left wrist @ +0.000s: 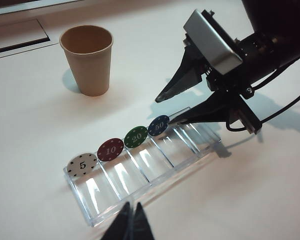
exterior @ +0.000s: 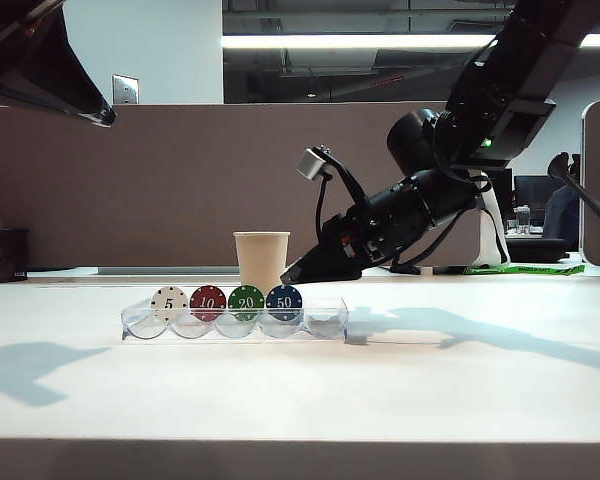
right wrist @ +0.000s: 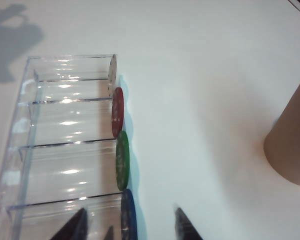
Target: Pick up the chip with the greater value and put it into the paper cup.
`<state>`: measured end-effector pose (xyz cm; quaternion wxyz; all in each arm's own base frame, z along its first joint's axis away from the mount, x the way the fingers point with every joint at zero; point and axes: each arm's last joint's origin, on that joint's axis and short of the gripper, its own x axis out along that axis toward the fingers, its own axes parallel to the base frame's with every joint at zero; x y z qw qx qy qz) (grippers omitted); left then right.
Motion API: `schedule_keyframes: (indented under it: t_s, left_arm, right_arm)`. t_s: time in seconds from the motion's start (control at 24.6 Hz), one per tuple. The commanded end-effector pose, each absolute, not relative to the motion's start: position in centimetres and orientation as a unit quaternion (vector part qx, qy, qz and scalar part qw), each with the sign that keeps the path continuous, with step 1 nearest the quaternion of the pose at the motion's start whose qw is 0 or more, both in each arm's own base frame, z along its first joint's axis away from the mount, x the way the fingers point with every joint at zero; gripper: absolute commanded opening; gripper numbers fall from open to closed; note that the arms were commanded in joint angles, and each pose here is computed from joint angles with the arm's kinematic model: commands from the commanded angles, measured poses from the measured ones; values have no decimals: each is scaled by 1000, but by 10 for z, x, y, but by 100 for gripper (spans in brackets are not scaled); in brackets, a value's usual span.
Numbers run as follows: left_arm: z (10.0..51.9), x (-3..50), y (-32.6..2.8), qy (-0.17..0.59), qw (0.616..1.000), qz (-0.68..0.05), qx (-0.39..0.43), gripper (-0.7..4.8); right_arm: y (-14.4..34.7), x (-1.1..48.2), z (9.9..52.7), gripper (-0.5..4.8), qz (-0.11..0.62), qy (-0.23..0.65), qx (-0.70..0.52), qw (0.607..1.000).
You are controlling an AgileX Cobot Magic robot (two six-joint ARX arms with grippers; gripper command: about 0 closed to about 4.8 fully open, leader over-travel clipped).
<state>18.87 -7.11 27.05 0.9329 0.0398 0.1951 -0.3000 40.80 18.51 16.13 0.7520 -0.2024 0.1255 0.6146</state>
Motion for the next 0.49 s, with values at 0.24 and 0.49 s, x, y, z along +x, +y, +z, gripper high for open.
schedule_keyframes:
  t_s: [0.24, 0.49]
  left_arm:
    - [273, 189, -71, 186, 934, -303, 40, -5]
    - [273, 189, -71, 186, 934, -303, 40, -5]
  right_arm:
    - [187, 411, 159, 226, 613, 114, -198, 756]
    - [188, 413, 153, 225, 612, 120, -191, 758]
